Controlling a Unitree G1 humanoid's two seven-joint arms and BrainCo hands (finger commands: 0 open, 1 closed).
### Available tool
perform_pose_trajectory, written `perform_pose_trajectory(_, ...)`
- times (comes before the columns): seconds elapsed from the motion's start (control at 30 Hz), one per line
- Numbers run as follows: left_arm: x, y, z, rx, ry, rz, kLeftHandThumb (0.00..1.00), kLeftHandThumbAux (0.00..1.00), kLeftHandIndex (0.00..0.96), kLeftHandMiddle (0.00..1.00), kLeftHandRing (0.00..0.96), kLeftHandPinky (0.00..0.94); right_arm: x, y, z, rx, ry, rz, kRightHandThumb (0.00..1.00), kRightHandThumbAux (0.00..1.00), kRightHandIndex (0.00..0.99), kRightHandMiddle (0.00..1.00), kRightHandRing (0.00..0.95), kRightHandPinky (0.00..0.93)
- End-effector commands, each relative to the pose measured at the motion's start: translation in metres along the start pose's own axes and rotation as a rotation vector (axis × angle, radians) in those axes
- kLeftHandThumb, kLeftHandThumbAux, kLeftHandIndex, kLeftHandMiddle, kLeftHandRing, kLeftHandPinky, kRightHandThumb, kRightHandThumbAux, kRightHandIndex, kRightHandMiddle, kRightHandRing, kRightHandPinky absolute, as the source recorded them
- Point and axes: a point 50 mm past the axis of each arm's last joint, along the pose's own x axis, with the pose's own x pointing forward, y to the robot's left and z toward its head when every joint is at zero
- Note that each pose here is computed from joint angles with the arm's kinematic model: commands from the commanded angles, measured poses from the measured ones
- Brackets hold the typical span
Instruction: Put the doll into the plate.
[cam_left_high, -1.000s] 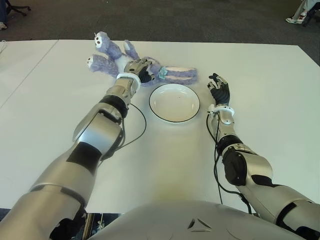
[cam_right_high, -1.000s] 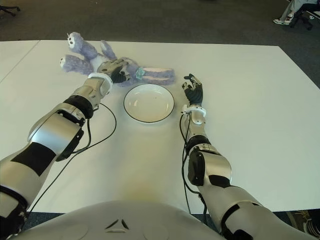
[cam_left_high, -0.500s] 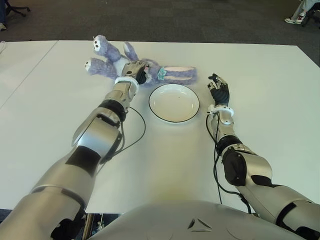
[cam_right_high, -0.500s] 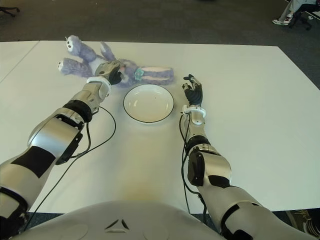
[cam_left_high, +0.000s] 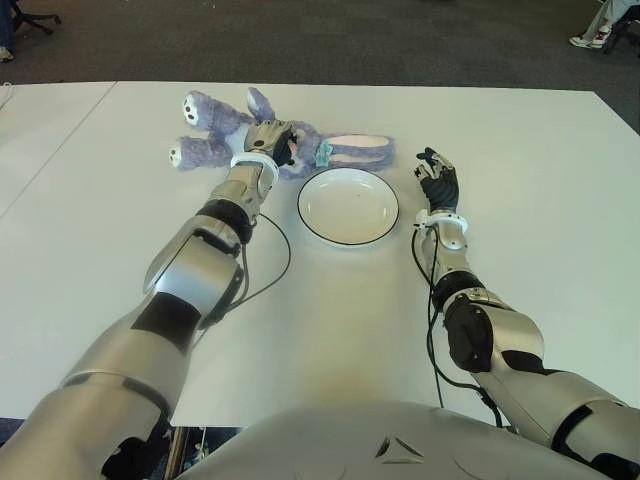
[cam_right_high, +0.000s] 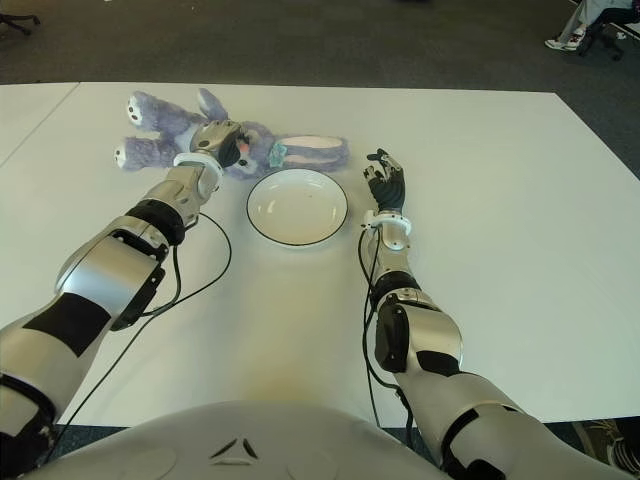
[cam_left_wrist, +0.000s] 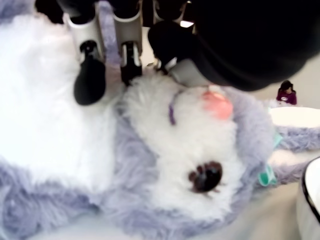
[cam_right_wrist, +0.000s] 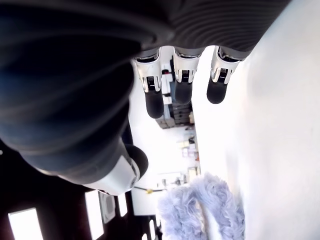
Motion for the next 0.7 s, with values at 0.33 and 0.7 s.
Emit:
perform_pose_trajectory(0.33, -0.106, -0.085, -0.033, 0.000, -0.172, -0.330, 0.950, 0.651, 0.381, 0.504, 0.536, 0.791, -0.096, -0.014, -0.105, 0.046, 0.482, -0.073, 0.598, 0.837, 0.370, 0.129, 0.042, 0.056)
perform_pose_trajectory(0.7, -0.159, -0.077, -0.025, -0.061, -0.126, -0.344, 0.949, 0.652, 0.380, 0.504, 0.534, 0.798, -0.097, -0.014, -0.106, 0.061, 0.496, -0.072, 0.591, 0.838, 0.378, 0.131, 0.040, 0.032)
